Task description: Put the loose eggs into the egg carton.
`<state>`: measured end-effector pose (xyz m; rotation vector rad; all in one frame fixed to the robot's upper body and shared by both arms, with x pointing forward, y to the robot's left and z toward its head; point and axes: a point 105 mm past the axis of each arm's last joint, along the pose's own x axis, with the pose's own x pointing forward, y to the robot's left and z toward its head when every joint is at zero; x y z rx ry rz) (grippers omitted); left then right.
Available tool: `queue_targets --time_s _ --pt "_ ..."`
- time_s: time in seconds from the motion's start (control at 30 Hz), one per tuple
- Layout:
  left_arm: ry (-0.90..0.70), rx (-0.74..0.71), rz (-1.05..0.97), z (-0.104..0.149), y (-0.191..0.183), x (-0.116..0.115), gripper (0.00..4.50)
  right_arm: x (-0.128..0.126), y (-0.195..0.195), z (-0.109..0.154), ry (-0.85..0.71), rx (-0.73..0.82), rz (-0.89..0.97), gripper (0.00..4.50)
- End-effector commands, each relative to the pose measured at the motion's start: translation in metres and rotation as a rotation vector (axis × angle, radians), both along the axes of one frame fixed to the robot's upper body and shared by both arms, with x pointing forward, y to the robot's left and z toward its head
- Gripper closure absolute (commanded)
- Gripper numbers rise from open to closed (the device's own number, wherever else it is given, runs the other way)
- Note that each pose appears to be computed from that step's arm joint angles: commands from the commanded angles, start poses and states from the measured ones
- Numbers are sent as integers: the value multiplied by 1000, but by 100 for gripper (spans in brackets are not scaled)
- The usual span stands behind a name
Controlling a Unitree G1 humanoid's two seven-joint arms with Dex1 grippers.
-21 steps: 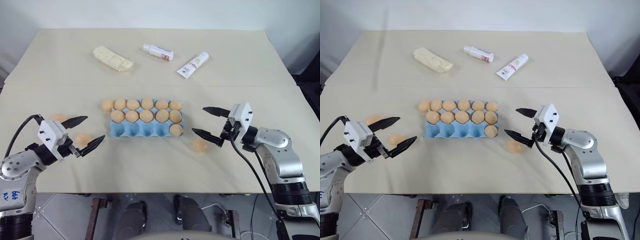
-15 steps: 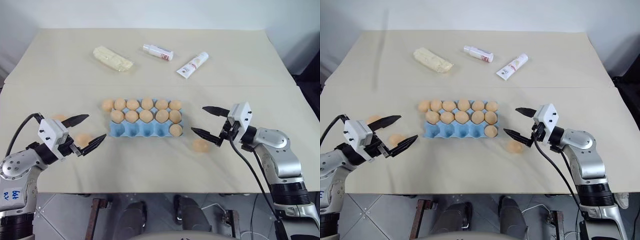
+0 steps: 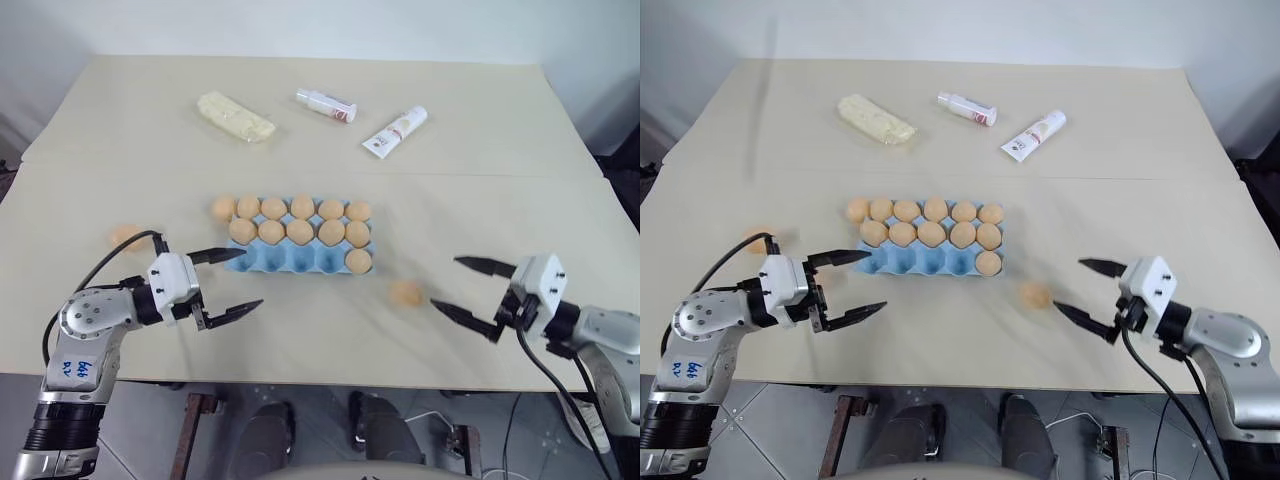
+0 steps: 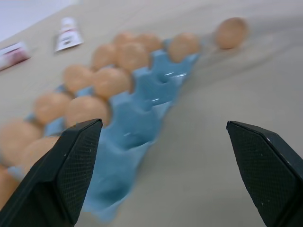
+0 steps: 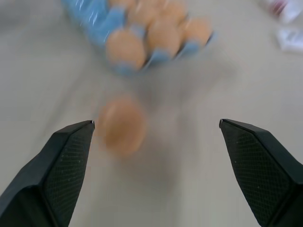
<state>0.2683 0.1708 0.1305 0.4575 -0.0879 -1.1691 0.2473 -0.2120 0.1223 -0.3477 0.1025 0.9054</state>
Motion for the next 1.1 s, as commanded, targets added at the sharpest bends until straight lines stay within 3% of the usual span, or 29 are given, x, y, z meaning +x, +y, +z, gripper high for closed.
queue_targets --time_s 0.03,0.3,0.57,0.67,0.83,0.9,1.1 --pt "-4 23 -83 -2 -8 -6 0 -7 2 4 -32 -34 37 6" --pt "-1 2 -60 0 -5 -6 0 13 28 3 -41 13 69 6" --pt "-7 4 -2 1 4 -11 0 43 46 -16 13 7 97 6" --pt "-16 -2 33 3 8 -13 0 50 49 -18 14 25 100 66" --pt "-20 -4 63 3 11 -13 0 48 57 -17 6 29 158 244" --pt "-24 -8 76 4 12 -12 0 47 60 -16 -2 20 176 285" --pt "-35 -49 192 12 30 -9 0 44 103 31 -60 151 299 288"
